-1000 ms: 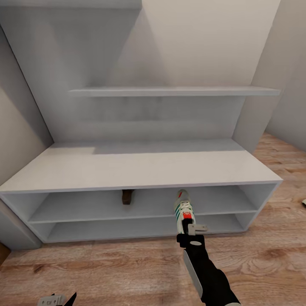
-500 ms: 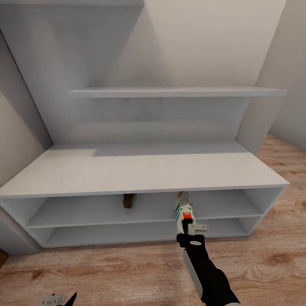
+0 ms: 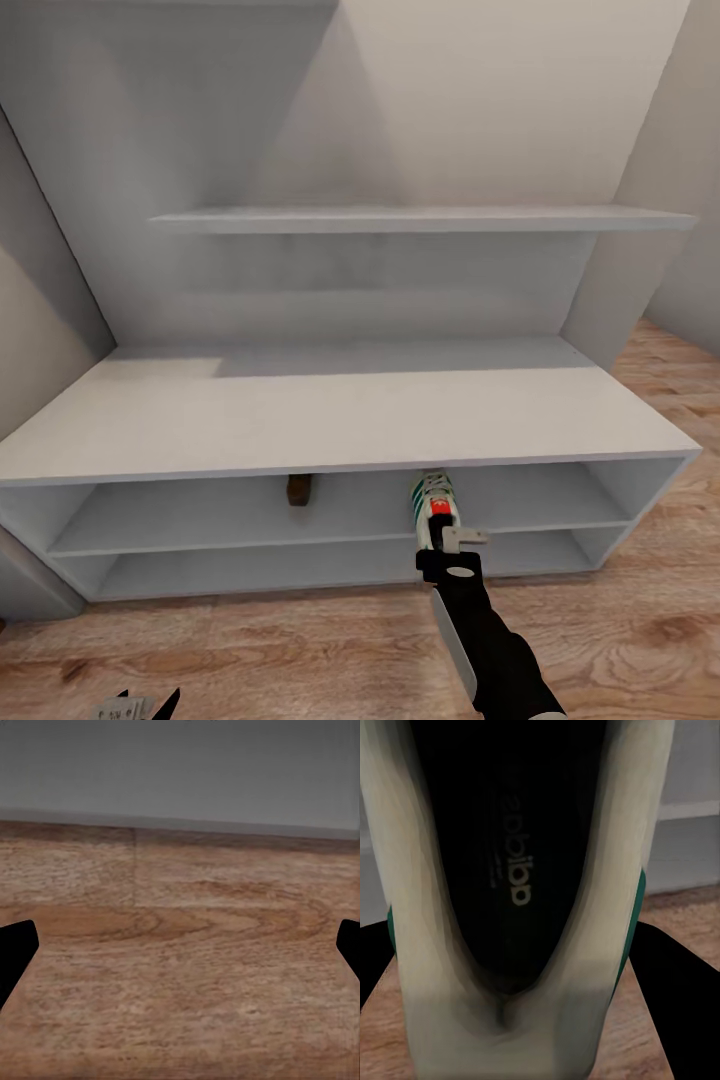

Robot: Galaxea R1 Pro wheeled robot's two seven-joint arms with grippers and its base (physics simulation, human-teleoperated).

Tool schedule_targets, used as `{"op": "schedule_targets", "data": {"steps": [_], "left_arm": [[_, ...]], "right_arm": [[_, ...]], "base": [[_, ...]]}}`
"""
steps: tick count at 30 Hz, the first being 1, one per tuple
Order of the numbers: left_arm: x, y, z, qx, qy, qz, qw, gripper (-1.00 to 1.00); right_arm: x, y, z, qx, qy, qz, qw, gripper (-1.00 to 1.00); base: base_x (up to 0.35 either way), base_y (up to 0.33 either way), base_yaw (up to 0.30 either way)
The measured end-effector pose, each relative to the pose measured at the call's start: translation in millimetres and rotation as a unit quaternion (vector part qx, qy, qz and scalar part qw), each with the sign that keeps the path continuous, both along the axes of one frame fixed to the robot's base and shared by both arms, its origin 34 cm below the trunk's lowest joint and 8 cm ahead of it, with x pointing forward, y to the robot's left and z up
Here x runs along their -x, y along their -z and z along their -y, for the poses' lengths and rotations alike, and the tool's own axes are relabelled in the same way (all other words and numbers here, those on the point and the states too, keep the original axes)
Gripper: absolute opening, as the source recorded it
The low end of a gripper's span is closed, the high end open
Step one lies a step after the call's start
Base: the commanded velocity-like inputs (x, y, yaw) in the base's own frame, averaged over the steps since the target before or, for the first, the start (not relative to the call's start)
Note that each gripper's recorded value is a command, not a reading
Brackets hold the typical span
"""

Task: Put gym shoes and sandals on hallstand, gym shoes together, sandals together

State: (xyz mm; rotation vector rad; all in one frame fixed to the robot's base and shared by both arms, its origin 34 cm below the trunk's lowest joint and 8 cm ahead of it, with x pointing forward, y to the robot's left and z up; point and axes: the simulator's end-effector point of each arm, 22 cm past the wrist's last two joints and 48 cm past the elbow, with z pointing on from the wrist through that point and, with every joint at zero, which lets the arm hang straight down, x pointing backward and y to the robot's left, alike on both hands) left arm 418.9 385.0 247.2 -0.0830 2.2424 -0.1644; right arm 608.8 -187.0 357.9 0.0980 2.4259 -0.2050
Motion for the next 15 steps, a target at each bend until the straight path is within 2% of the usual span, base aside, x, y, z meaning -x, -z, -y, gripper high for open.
{"op": "schedule_targets", "data": {"steps": [5, 10, 15], "left_arm": [[0.2, 0.2, 0.3, 0.0, 0.0, 0.0, 1.0, 1.0], [0.2, 0.1, 0.4, 0.0, 0.001, 0.0, 1.0, 1.0], [0.3, 0.3, 0.3, 0.0, 0.001, -0.001, 1.0, 1.0]], "right_arm": [[0.0, 0.0, 0.0, 0.0, 0.0, 0.0, 1.0, -1.0], [-0.1, -0.4, 0.0, 0.0, 0.0, 0.0, 1.0, -1.0], [-0.1, -0.1, 0.0, 0.0, 0.0, 0.0, 1.0, -1.0]], "base": [[0.08, -0.018, 0.0], [0.206, -0.105, 0.0], [0.065, -0.032, 0.0]]}}
